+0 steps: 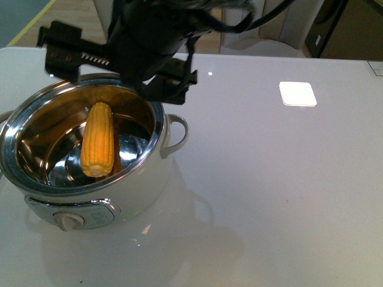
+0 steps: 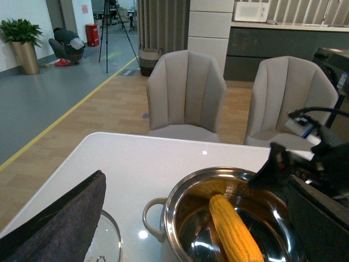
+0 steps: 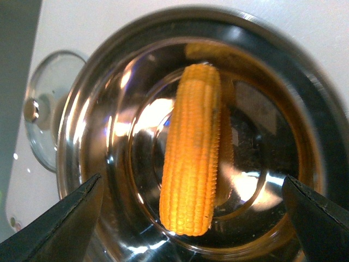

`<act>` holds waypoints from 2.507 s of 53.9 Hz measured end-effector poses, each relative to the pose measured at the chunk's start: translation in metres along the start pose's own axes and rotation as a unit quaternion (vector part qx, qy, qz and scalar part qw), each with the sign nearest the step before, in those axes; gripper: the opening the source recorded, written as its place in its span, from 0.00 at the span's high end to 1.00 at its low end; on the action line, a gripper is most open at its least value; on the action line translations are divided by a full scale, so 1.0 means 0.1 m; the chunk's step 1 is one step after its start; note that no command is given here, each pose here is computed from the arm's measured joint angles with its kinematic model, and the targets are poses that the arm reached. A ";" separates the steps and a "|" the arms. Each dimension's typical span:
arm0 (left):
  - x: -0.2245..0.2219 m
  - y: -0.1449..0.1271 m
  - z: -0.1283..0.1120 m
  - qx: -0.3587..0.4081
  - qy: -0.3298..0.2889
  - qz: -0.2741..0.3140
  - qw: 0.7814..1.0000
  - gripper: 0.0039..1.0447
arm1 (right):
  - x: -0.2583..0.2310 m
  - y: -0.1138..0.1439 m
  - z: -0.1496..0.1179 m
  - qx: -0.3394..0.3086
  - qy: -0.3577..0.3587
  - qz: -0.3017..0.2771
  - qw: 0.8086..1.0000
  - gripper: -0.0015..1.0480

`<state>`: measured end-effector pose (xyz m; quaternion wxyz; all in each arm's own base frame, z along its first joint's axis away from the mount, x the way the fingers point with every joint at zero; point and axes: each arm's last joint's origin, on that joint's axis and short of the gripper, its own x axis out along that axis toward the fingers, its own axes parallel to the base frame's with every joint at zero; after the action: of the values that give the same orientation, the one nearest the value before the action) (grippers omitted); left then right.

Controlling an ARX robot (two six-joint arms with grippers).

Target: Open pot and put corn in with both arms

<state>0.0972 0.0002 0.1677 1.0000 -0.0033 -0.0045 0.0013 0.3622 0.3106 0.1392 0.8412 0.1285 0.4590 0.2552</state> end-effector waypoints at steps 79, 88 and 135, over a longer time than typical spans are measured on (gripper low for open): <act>0.00 0.00 0.00 0.000 0.000 0.000 1.000 0.07 | -2.80 -1.78 -1.38 -0.131 -0.454 -0.244 0.847 0.98; 0.00 0.00 0.00 0.000 0.000 0.000 1.000 0.07 | -2.86 -1.80 -1.57 -0.125 -0.454 -0.255 0.845 0.98; 0.00 0.00 0.00 0.000 0.000 0.000 1.000 0.07 | -3.03 -1.69 -1.92 -0.129 -0.467 -0.253 0.837 0.98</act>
<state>0.0972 0.0002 0.1677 1.0000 -0.0033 -0.0045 0.0013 0.1181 0.0002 0.1727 1.0000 0.0024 -0.0089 0.0000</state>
